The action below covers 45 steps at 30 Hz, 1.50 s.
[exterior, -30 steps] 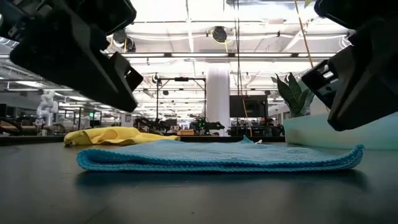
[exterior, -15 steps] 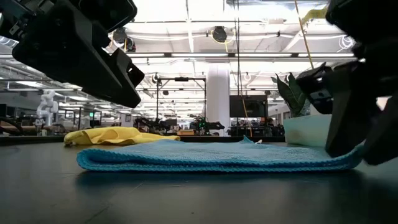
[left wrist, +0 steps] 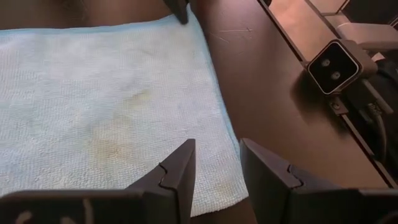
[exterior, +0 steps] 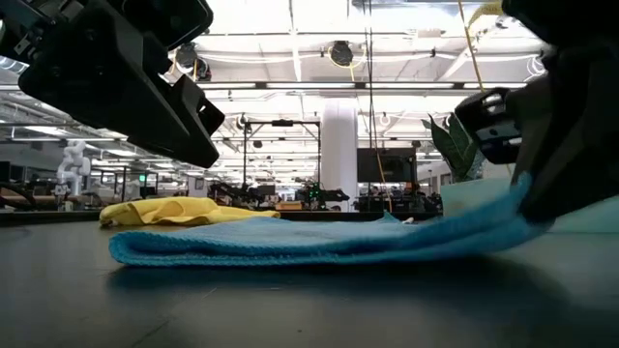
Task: Fold microfiber towels
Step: Fold the blue microfiber cloth
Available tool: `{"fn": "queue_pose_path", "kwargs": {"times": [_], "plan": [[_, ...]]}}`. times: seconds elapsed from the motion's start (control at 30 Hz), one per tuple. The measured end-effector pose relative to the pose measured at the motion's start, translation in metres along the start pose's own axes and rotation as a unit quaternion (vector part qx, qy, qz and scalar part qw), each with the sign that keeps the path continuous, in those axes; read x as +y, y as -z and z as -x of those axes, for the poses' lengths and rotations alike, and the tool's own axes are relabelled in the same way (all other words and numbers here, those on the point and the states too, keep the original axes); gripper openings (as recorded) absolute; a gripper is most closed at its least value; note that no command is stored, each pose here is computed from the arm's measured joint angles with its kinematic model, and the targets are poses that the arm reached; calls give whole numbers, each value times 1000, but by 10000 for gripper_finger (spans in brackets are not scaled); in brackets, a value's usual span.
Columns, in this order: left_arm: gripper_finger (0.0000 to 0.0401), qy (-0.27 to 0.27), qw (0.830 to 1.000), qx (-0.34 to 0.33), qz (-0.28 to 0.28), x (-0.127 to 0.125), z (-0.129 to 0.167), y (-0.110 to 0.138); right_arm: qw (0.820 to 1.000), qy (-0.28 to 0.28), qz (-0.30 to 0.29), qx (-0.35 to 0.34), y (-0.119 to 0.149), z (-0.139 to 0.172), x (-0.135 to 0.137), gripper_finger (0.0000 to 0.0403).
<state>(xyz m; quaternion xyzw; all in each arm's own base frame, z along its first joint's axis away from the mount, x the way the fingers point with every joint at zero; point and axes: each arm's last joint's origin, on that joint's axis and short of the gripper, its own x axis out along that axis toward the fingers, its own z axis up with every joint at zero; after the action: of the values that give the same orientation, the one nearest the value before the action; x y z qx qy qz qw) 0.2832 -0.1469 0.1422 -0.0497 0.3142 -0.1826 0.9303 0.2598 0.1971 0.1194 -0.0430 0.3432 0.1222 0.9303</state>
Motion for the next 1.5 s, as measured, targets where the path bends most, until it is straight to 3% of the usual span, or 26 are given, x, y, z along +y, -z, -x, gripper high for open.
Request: {"fn": "queue_pose_path", "kwargs": {"times": [0.23, 0.5, 0.6, 0.8, 0.87, 1.13, 1.27, 1.5], "plan": [[127, 0, 1000, 0, 0, 0, 0, 0, 998, -10, -55, 4, -2, -1, -4, 38], [127, 0, 1000, 0, -2, 0, 0, 0, 998, -17, -57, 4, -3, -1, -5, 93], [127, 0, 1000, 0, -2, 0, 0, 0, 998, -16, -56, 4, -3, -1, -5, 82], [127, 0, 1000, -1, -2, 0, 0, 0, 999, -15, -49, 5, -3, -1, -5, 11], [127, 0, 1000, -1, -2, 0, 0, 0, 999, -13, -36, 5, -2, -1, -6, 6], [127, 0, 1000, -1, -2, 0, 0, 0, 989, 93, 101, -55, -20, 17, -9, 3], [127, 0, 1000, -1, -2, 0, 0, 0, 989, 73, 107, -76, -29, 32, -4, 5], [127, 0, 1000, -1, -2, 0, 0, 0, 997, -14, 72, -18, -11, 32, 8, 2]]}}
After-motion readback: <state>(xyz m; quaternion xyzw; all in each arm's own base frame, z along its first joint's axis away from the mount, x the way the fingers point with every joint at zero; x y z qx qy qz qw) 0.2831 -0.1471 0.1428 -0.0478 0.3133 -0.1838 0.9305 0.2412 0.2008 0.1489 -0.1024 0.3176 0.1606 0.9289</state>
